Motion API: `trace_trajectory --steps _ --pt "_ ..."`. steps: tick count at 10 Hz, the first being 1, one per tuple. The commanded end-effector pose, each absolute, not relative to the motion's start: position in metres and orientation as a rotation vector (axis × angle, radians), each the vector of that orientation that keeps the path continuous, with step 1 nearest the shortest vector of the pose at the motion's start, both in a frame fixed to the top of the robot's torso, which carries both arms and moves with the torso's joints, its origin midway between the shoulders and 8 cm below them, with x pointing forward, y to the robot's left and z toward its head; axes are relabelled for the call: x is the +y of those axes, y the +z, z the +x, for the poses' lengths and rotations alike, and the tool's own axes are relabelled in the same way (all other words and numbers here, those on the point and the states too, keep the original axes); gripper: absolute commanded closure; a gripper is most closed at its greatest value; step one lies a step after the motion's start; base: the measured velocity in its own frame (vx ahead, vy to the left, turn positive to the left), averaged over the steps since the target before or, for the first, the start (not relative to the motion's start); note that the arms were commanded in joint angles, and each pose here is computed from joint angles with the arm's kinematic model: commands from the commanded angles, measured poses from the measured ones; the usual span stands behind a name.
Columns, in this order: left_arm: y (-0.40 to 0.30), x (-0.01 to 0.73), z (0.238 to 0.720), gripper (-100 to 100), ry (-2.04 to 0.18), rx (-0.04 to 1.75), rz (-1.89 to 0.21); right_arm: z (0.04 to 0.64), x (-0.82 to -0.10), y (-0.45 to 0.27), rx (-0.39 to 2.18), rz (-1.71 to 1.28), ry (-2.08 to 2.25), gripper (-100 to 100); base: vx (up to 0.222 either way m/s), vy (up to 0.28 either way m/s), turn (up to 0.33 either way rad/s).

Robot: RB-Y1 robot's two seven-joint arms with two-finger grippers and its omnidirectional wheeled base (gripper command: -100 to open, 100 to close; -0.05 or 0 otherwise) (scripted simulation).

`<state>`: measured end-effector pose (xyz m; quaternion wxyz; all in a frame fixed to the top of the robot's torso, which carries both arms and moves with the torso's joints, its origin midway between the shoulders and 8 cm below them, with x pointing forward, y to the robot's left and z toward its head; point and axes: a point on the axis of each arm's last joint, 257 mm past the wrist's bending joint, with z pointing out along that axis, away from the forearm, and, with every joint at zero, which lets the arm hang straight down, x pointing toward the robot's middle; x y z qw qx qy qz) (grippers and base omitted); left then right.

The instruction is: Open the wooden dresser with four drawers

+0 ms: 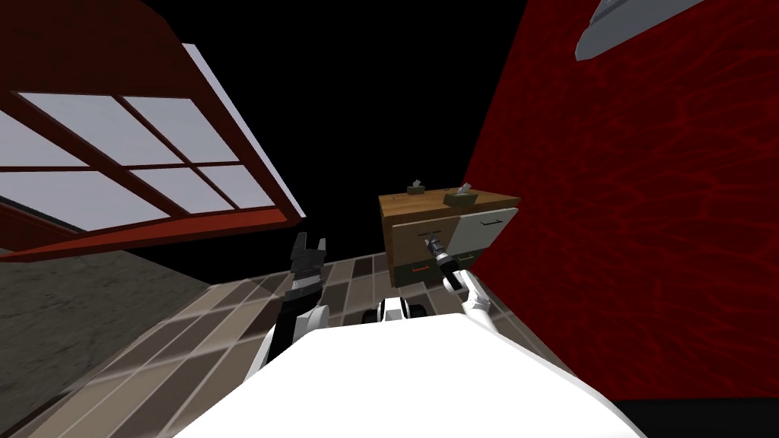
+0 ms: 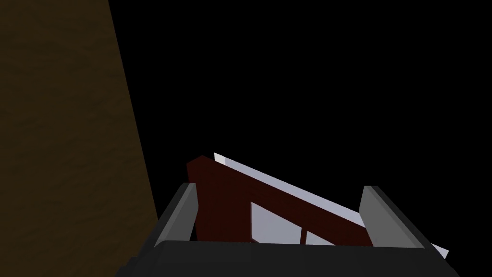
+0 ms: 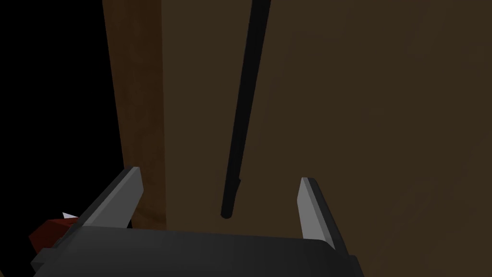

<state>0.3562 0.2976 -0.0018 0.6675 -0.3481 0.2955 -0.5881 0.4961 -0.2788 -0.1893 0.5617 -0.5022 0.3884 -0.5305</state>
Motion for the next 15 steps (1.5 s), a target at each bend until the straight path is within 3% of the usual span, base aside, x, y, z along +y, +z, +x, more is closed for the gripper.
trace_trajectory --steps 1,6,7,8,9,15 --pt "-0.002 0.298 0.356 0 -1.327 0.667 -0.785 0.498 -0.266 -0.189 0.951 -1.129 -1.222 -100 -0.007 0.009 0.001" --pt "-0.002 0.298 0.356 0 -1.327 0.667 -0.785 0.503 -0.278 -0.182 0.966 -1.116 -1.231 -100 0.025 0.022 0.046" --pt "-0.002 0.298 0.356 0 -1.327 0.667 -0.785 0.499 -0.266 -0.189 0.958 -1.121 -1.219 100 -0.025 -0.02 -0.135" --pt "-0.002 0.298 0.356 0 -1.327 0.667 -0.785 0.501 -0.273 -0.184 0.965 -1.117 -1.223 100 -0.024 -0.007 -0.03" --pt "-0.002 0.298 0.356 0 -1.327 0.667 -0.785 0.5 -0.279 -0.187 0.953 -1.15 -1.236 -100 -0.005 -0.002 0.005" --pt "-0.002 0.298 0.356 0 -1.327 0.667 -0.785 0.507 -0.296 -0.177 0.986 -1.117 -1.231 -100 0.001 -0.026 0.019"
